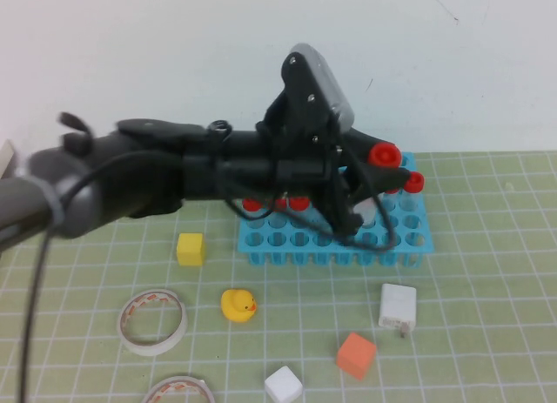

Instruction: Place the test tubes

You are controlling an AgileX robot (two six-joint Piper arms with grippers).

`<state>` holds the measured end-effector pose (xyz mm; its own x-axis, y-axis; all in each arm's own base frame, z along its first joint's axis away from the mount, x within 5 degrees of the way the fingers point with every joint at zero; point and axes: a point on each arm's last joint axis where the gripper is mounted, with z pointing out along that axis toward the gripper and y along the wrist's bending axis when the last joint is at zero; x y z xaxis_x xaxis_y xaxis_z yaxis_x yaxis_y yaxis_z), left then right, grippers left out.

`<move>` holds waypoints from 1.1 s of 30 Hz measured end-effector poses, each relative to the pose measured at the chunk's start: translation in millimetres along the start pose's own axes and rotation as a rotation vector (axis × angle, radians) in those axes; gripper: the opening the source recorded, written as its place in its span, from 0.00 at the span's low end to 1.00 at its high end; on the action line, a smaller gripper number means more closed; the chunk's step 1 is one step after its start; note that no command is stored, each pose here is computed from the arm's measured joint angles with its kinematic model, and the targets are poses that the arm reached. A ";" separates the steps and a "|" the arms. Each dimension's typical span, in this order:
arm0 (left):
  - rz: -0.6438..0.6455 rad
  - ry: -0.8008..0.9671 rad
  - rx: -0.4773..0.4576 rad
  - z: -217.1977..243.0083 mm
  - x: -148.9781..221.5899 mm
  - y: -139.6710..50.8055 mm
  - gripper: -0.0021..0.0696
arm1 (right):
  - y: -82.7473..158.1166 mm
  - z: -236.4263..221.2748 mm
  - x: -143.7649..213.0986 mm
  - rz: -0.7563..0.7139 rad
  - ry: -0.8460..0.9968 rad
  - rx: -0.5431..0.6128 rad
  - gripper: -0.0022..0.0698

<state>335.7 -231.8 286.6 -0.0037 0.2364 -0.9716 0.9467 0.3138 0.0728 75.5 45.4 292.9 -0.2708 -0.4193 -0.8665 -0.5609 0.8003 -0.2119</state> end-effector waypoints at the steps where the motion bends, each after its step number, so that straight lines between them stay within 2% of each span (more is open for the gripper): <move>1: -0.019 0.005 -0.001 5.9 4.0 4.8 0.38 | -1.9 -0.9 7.1 0.018 -0.001 0.017 0.04; 8: -0.056 0.017 0.041 51.5 28.3 21.9 0.38 | -5.7 0.7 38.9 0.020 -0.013 0.070 0.04; 20: -0.064 0.008 0.018 104.2 60.4 59.3 0.38 | -8.8 1.4 43.3 0.007 0.015 0.110 0.04; 30: -0.113 0.018 0.014 134.7 99.2 76.3 0.38 | -9.4 2.0 43.9 0.014 0.012 0.120 0.03; 33: -0.120 0.033 -0.018 136.4 103.4 79.9 0.38 | -9.4 2.0 43.9 0.014 0.012 0.120 0.03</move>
<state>454.9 -307.7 161.2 -0.1269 0.2260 -0.9658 0.9331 0.3575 -0.0389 70.4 20.3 255.9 -0.2877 -0.4125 -0.8643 -0.4596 0.8512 -0.2533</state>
